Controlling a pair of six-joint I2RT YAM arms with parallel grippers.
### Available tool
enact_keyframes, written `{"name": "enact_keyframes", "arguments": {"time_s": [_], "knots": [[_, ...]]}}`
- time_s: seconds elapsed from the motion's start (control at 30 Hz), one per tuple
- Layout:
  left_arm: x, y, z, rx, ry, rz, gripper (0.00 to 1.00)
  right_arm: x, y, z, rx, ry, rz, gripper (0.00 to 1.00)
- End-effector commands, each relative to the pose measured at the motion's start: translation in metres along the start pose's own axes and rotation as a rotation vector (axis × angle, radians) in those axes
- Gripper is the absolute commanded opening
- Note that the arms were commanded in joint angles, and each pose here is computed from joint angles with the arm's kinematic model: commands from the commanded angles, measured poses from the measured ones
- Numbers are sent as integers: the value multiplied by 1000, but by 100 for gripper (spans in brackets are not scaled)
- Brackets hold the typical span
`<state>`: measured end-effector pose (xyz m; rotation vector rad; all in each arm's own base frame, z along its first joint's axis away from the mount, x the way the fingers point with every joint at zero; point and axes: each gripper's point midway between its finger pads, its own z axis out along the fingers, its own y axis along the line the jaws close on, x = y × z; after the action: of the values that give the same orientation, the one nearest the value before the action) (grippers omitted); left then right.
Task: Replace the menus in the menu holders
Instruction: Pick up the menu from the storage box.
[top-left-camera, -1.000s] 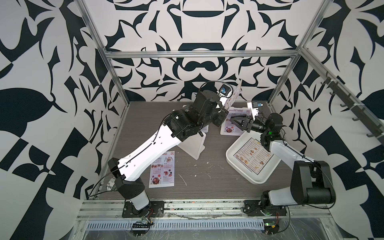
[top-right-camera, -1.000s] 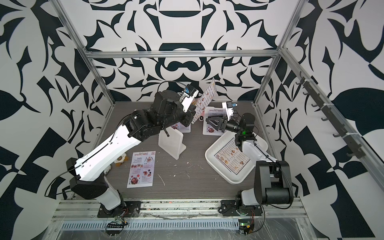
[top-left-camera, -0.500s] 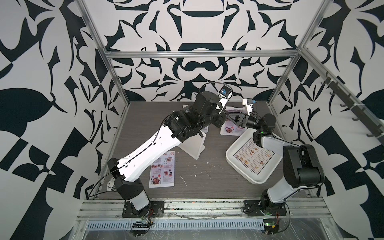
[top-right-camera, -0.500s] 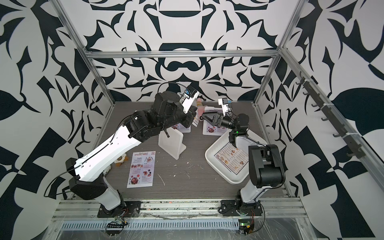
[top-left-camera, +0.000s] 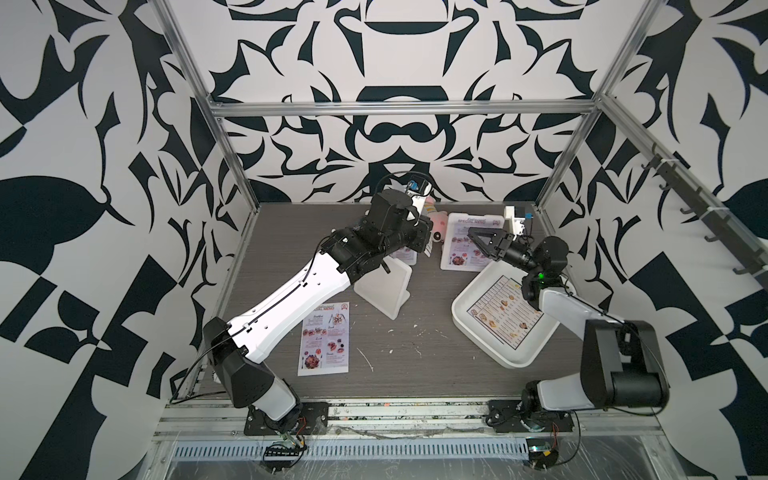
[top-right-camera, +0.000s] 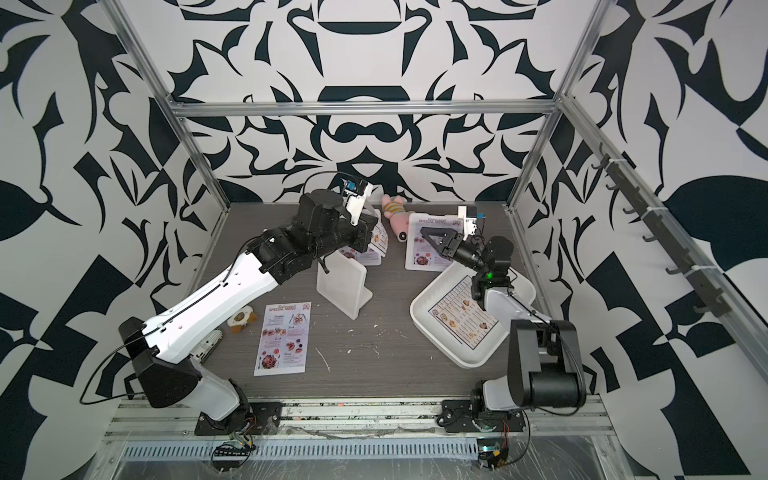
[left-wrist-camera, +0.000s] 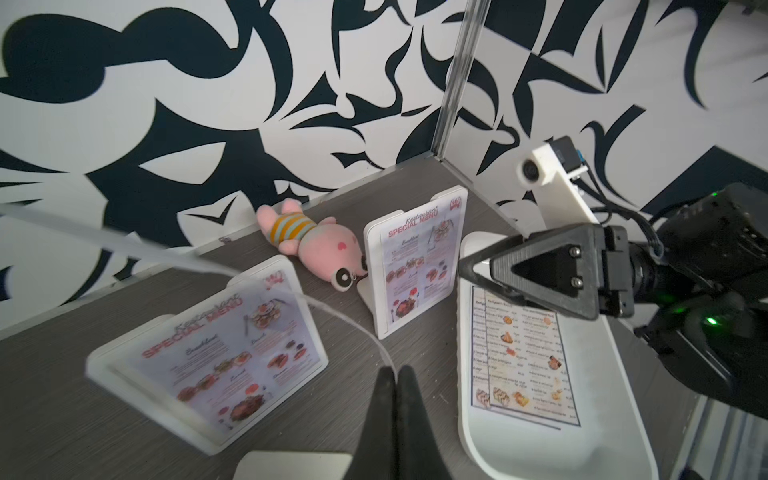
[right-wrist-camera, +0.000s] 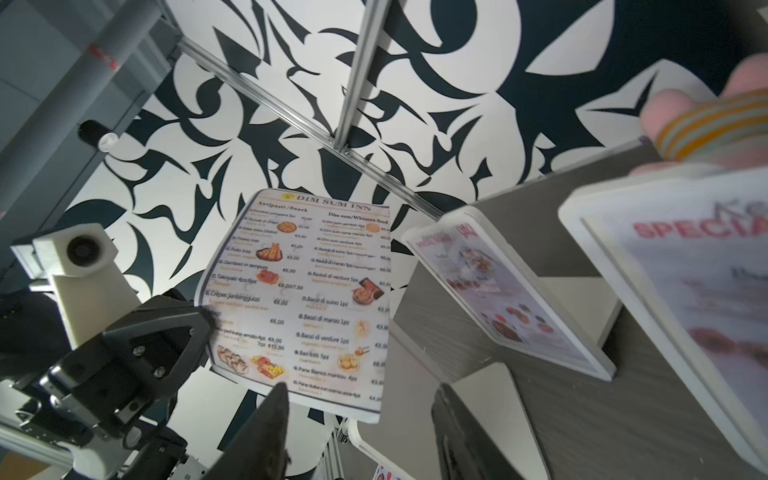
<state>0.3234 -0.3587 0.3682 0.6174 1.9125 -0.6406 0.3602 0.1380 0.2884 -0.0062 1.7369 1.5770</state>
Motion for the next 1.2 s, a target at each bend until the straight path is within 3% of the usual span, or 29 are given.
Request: {"name": "enact_keyframes", "arguments": {"time_s": [0.0,0.27,0.5,1.17], "knots": [[-16,-23,-4,173,-101,-69,0,6,14,-5,33,17,-20,57],[-15,-28,0,286,-147,-103,0,32,0,-14,41,52,116,59],[-8,-39,-7,389,-148,-131,0,32,-5,-20,18,26,138,61],[-2,-46,8,454,-125,-159,0,28,15,-8,-155,25,224,61]]}}
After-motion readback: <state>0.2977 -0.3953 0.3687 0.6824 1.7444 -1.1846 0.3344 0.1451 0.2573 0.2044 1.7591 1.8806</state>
